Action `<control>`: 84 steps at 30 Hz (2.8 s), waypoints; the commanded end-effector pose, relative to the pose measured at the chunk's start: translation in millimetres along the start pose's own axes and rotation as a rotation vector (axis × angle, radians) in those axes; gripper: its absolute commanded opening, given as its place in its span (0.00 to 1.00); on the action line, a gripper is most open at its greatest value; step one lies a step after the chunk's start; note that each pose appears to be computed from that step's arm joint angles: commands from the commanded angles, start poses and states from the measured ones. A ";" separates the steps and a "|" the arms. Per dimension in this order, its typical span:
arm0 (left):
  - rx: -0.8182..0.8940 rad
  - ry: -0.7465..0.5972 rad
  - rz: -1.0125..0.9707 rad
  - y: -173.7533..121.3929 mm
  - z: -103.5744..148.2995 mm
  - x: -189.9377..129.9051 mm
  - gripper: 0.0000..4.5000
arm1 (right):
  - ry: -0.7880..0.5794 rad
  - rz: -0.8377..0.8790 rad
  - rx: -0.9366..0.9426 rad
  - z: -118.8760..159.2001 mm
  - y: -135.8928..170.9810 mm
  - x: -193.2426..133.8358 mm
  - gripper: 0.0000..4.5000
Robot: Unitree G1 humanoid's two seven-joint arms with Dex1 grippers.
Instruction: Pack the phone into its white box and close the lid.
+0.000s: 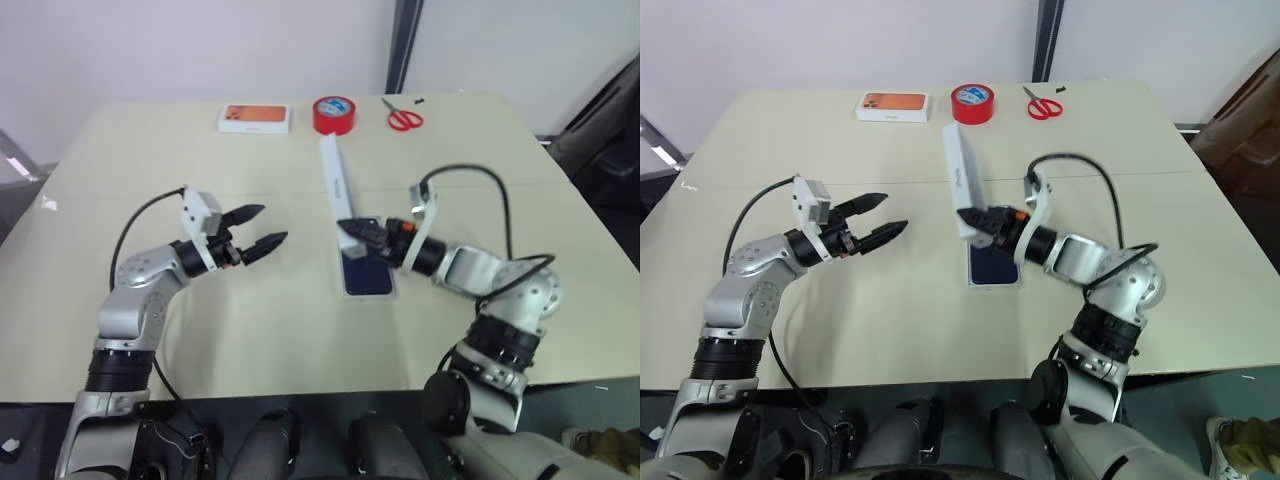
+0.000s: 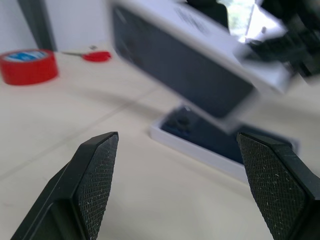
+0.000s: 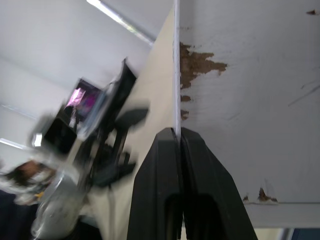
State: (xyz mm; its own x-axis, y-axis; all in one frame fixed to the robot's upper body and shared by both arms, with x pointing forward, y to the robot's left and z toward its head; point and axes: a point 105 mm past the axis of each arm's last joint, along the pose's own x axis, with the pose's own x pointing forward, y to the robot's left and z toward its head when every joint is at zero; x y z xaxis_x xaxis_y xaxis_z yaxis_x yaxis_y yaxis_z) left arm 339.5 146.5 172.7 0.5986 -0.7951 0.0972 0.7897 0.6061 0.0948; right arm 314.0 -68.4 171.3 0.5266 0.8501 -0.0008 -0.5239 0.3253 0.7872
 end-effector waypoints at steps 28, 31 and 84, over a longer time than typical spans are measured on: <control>-0.097 0.045 -0.122 -71.2 -40.8 38.5 0.00 | -0.021 -0.097 0.241 -20.2 -1.5 -9.5 0.42; -0.093 0.033 -0.121 -73.4 -42.3 51.7 0.00 | -0.074 -0.139 0.111 -1.4 -6.0 -19.1 0.77; -0.222 0.203 -0.101 -73.7 -69.9 85.3 0.00 | 0.221 -0.503 -1.269 27.0 -66.9 -56.9 0.01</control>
State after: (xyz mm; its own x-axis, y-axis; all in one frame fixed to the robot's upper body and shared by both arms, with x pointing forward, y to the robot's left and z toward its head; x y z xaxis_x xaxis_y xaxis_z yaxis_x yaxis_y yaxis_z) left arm 340.9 43.0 88.7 0.5315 -0.8323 -0.1574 0.8170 0.5528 -0.1642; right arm 339.1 -154.7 126.0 0.7845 0.5177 -0.3414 -0.6199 0.6705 -0.4077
